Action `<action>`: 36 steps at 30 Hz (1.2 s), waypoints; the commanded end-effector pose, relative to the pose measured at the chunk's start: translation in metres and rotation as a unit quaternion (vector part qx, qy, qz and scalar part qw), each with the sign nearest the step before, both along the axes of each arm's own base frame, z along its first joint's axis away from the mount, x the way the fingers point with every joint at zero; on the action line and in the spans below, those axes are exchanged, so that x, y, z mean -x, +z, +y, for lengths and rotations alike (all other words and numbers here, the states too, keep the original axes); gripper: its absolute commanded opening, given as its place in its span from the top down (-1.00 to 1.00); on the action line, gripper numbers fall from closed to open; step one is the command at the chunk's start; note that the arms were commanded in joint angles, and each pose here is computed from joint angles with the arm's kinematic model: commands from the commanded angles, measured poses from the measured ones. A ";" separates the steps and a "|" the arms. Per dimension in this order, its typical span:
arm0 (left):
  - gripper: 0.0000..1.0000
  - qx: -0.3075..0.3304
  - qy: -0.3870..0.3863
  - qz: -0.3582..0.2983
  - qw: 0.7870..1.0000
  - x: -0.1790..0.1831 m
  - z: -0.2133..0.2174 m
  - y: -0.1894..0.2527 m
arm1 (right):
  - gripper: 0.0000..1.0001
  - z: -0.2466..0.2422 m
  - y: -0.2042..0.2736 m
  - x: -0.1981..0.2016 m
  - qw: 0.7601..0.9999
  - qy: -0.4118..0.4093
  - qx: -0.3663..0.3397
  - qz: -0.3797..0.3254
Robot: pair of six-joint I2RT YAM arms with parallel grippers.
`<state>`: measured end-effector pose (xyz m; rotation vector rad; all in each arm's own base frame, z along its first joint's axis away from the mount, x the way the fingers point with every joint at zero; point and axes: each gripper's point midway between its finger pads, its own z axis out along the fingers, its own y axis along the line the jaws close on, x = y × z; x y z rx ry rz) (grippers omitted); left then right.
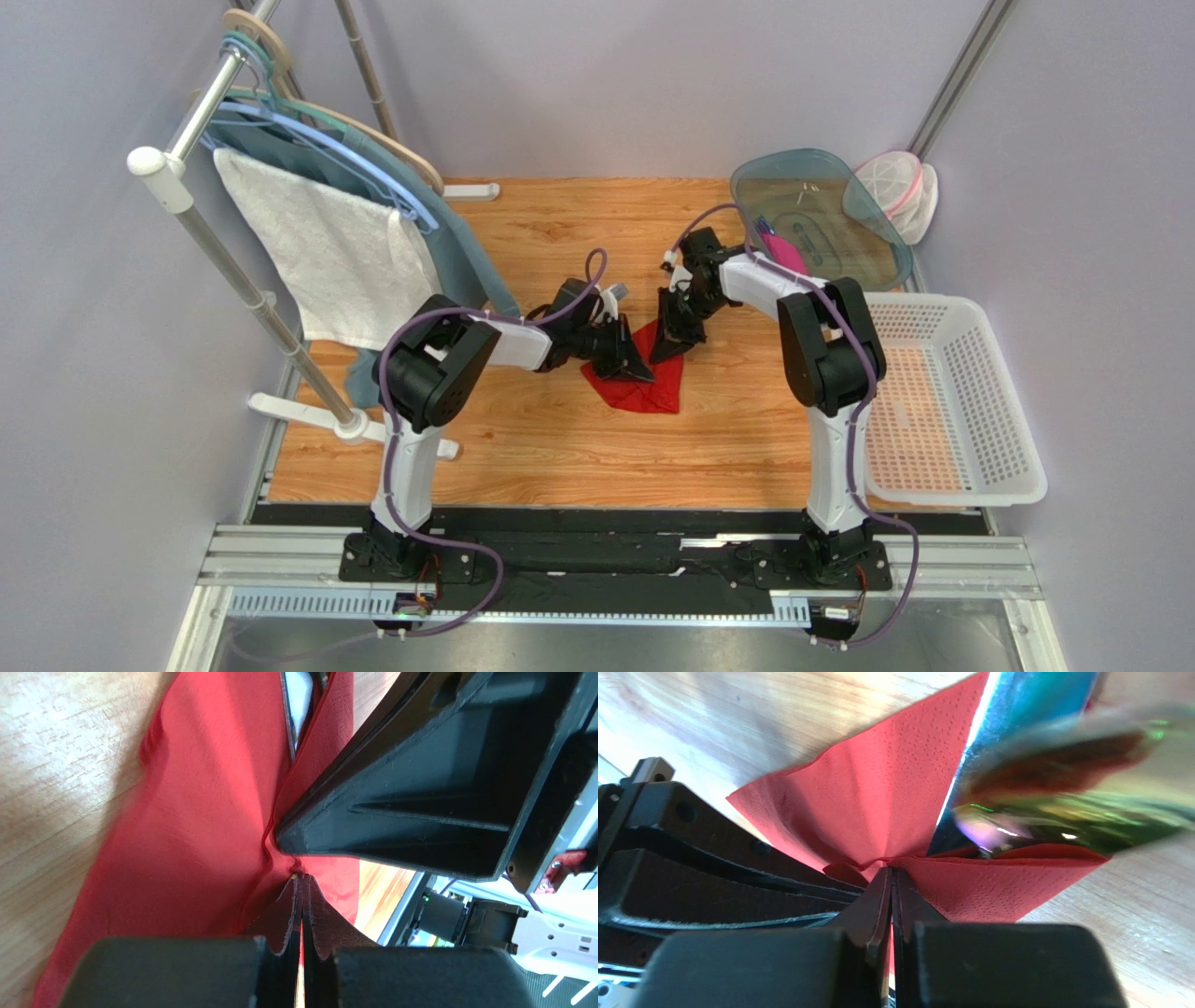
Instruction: Place the utensils on the paper napkin and roll it up
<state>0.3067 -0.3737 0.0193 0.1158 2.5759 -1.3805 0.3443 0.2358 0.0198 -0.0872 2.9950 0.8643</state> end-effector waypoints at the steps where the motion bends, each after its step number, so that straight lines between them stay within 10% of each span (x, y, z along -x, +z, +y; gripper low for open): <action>1: 0.96 -0.050 0.024 0.004 0.998 -0.004 0.012 -0.022 | 1.00 -0.014 -0.032 0.006 0.998 0.026 0.049 -0.002; 13: 0.72 0.020 0.008 -0.089 0.996 -0.018 -0.001 0.055 | 1.00 -0.025 -0.038 0.004 0.997 0.053 0.052 -0.007; 36: 1.00 -0.090 0.048 0.054 0.993 0.008 0.020 -0.048 | 0.96 -0.017 -0.018 -0.013 0.999 0.037 0.022 -0.019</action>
